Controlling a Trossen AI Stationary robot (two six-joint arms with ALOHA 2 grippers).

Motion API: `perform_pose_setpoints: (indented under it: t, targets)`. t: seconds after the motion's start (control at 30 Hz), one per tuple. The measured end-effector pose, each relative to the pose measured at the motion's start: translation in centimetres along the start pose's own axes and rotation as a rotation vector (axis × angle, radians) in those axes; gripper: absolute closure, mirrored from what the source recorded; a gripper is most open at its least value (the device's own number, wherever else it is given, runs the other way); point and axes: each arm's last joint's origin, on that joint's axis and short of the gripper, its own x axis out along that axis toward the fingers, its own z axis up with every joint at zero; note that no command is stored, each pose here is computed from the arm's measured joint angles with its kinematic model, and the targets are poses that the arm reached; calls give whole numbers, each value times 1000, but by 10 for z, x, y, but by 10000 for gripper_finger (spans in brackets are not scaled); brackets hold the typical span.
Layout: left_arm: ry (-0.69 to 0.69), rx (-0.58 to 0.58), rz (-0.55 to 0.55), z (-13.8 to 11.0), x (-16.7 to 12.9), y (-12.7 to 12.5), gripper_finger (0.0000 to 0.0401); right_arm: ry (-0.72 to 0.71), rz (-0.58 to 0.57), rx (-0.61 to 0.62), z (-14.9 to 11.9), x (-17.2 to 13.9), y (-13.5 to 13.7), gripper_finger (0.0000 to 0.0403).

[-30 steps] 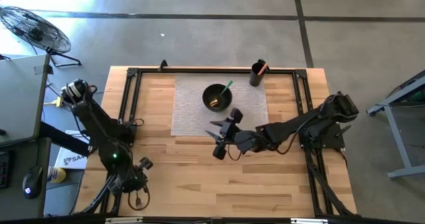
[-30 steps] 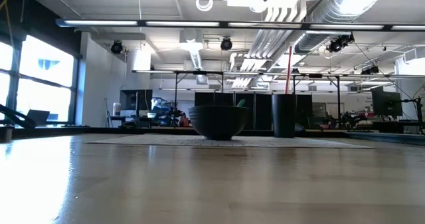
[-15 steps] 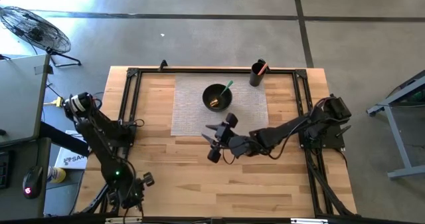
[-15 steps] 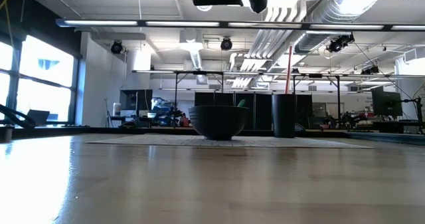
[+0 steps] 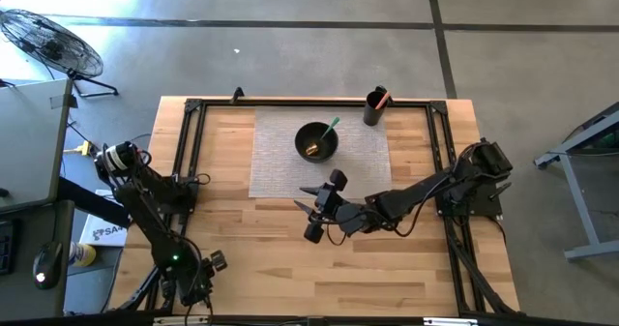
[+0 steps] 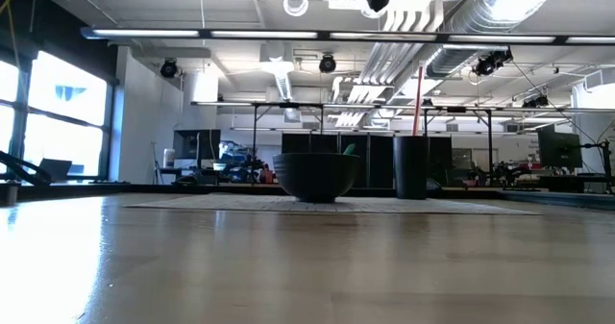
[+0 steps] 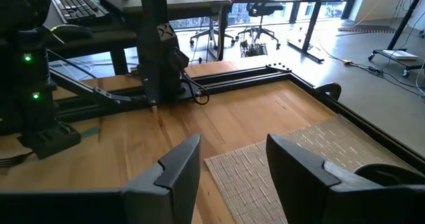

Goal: Pick & Place Utensil
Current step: Put the green fork into the black bowl

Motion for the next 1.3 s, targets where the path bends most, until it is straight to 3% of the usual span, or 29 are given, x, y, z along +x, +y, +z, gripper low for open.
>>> perform_pose_setpoints:
  t: [0.13,0.4,0.7,1.03,1.3]
  targets:
    - [9,43,8,-1,1,1,282,1,0,-1,0,0,0,237]
    - [9,118,55,-1,2,2,388,4,1,-5,-1,-1,1,237]
    - [37,236,208,3,-3,12,394,-28,-52,-70,-4,-23,19,237]
    - [7,57,288,7,-18,70,398,-33,-25,-88,-6,-35,29,237]
    - [67,-171,346,12,-68,128,399,-19,-82,-119,-10,-37,29,237]
